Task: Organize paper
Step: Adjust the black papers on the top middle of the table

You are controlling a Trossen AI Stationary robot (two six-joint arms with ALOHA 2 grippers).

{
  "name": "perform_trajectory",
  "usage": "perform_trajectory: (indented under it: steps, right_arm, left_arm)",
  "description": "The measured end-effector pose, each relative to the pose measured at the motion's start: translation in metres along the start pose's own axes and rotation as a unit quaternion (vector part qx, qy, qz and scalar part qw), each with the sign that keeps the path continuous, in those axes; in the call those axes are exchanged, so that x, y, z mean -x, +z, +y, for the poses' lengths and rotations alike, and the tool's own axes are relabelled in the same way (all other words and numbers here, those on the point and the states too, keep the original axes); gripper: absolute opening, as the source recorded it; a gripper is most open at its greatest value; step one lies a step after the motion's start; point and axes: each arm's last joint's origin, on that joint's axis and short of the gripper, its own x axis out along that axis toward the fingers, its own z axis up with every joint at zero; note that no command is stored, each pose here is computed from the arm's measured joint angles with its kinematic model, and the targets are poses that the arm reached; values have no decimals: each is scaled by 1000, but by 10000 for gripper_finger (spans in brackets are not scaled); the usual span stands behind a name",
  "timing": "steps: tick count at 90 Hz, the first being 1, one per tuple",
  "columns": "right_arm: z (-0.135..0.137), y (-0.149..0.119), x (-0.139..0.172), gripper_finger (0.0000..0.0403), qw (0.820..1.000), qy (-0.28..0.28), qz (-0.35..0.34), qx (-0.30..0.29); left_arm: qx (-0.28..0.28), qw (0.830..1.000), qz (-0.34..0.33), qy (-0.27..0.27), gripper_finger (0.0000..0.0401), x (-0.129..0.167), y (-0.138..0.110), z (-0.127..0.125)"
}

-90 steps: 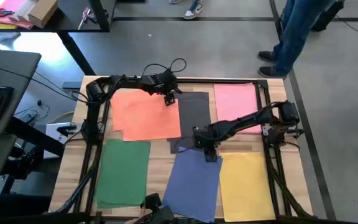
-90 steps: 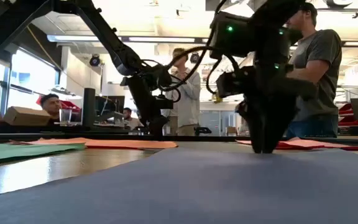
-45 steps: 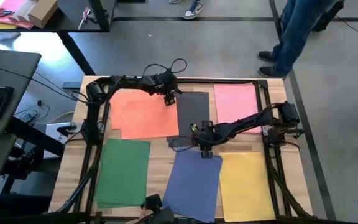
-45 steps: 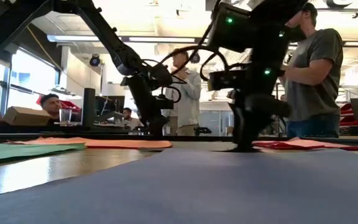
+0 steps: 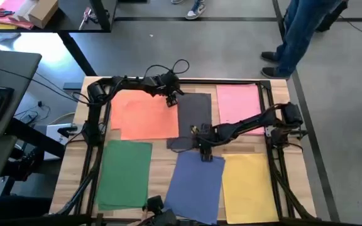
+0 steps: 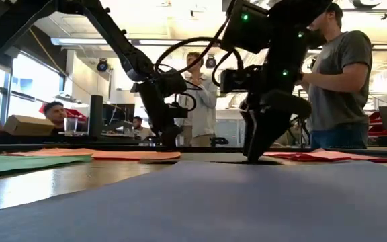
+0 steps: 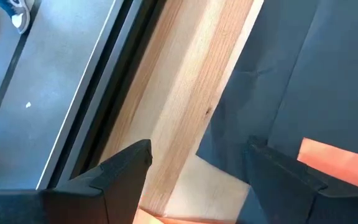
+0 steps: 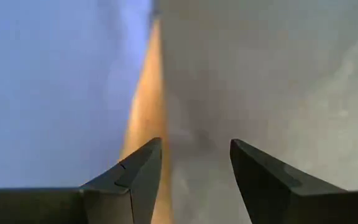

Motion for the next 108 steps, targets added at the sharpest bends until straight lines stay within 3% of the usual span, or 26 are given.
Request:
perform_trajectory:
  steps: [34,47,80,108]
  right_arm:
    - [8,7,-19,176,998,-44,-37,16]
    - [6,9,-20,176,997,-63,-50,-16]
    - [4,8,-21,176,996,-62,-47,-48]
    - [1,7,-21,176,990,-89,-46,-99]
  left_arm:
    - [4,1000,-4,6,249,7,2,2]
    - [4,1000,-11,6,249,18,4,4]
    - [30,996,-82,11,250,66,20,18]
    - [57,997,-60,-11,250,105,9,15]
